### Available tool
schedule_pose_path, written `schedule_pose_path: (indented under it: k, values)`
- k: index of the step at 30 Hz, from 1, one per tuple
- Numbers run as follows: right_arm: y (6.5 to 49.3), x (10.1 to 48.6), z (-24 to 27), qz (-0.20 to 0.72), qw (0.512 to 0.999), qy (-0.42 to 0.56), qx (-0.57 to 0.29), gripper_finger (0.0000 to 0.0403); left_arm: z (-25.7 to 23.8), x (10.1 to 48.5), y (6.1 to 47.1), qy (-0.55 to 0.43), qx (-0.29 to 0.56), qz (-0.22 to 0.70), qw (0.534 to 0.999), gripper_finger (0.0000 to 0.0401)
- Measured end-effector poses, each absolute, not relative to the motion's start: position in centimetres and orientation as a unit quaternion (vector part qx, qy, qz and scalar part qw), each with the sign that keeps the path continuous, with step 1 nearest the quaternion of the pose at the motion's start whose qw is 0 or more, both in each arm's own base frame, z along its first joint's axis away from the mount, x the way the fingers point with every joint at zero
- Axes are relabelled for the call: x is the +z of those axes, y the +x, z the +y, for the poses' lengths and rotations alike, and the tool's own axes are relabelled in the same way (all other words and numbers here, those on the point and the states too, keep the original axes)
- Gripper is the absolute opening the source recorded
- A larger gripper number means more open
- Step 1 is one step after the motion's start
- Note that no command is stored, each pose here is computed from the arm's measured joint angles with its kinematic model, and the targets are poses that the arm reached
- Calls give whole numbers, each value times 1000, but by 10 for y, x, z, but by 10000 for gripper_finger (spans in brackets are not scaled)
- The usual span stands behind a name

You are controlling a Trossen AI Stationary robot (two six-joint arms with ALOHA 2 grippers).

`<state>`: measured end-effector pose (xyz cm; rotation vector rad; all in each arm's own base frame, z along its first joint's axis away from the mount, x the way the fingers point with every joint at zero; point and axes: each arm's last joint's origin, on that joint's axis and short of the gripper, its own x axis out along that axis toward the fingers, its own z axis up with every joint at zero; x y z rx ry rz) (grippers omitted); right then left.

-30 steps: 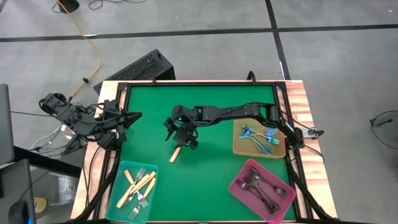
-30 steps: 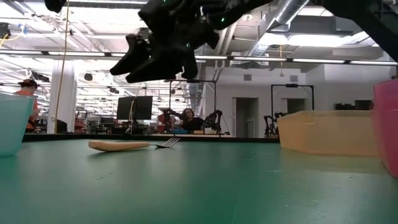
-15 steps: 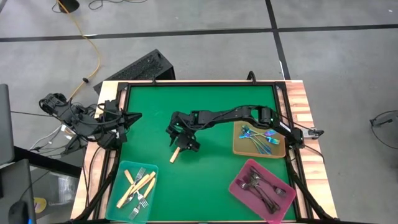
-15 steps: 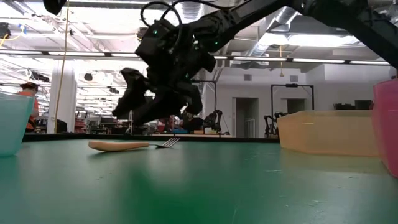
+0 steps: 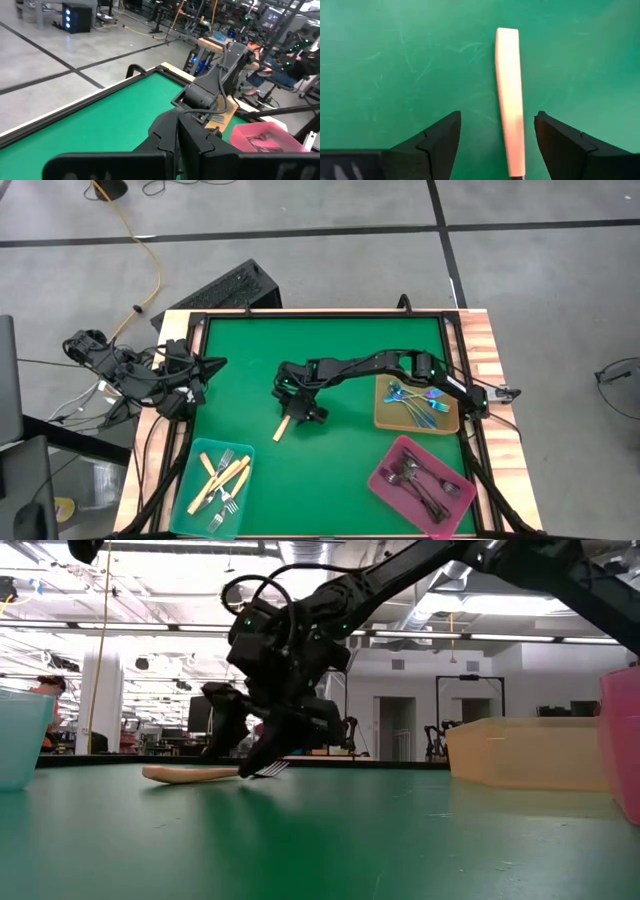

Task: Sort silverware by color (type)
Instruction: Put the yellow fork into the blue bin

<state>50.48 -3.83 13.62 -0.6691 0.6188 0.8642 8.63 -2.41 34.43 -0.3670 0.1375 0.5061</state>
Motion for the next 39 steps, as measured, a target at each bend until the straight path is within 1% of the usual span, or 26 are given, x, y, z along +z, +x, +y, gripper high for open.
schedule_pose_path:
  k: [6,8,12,15,20,24,25,35,39]
  values:
    - [502,135,-51,302,812,-304,397,245,-24,344,86,-184,257,62,947,0]
    - [504,123,-55,305,812,-299,397,233,-24,345,86,-185,257,62,947,0]
    - [505,110,-59,321,814,-288,388,206,-24,344,86,-185,257,62,946,0]
    - [505,104,-60,332,812,-287,383,176,-24,344,86,-185,258,61,946,0]
    - [506,103,-59,336,812,-296,375,115,-23,344,86,-181,259,62,947,0]
    - [509,103,-63,337,825,-283,355,69,-23,344,86,-180,260,62,947,0]
    - [509,103,-63,338,827,-279,353,65,-23,344,86,-180,260,62,947,0]
    - [510,107,-64,332,833,-282,341,65,-23,344,86,-183,260,61,946,0]
    - [512,108,-68,329,841,-270,334,65,-23,344,86,-183,260,61,946,0]
